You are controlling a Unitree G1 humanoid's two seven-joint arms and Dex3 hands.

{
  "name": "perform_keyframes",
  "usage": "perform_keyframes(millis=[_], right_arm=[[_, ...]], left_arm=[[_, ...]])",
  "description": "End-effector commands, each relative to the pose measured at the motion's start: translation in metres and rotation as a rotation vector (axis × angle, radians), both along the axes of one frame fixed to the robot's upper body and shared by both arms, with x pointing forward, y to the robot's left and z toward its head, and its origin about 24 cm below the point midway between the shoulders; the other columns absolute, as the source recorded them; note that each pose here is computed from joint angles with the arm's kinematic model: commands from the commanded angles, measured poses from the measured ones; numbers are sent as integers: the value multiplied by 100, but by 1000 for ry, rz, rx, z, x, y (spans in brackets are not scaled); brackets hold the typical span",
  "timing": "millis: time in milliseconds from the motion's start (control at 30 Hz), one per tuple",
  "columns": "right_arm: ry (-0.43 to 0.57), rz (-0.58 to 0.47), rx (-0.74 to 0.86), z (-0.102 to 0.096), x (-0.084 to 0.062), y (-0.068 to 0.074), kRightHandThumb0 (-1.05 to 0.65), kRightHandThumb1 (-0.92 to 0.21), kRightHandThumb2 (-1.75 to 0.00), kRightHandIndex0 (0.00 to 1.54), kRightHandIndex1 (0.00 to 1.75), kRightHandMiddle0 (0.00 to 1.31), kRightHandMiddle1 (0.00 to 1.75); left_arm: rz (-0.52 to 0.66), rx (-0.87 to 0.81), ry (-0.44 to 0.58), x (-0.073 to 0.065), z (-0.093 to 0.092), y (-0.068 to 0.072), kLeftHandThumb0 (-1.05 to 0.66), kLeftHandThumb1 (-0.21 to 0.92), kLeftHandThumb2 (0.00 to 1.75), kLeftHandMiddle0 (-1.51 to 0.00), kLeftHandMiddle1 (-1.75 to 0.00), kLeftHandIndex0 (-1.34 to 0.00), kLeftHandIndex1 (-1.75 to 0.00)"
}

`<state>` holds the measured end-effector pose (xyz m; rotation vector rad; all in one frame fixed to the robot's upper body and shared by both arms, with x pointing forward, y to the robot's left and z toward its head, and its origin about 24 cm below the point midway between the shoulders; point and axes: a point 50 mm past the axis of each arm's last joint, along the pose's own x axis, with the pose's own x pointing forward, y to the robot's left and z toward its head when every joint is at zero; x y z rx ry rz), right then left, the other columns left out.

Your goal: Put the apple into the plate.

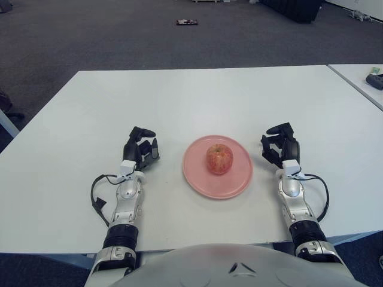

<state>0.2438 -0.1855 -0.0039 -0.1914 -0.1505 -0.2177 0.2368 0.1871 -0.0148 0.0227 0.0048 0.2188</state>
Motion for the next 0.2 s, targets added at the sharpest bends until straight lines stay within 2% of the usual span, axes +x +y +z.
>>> perform_keyframes(millis=[0,167], right_arm=[[62,20,26,-19,-14,1,-40,-57,-101,68,131,41,175],[81,55,12,-20,-12,0,-42,-48,-112,70,146,48,175]], left_arm=[[13,-14,104,-12,-18,2,-41,55,103,-96,-175,-43,-175],[13,-8,100,-11,-18,2,-41,54,104,-96,-175,-44,-175]])
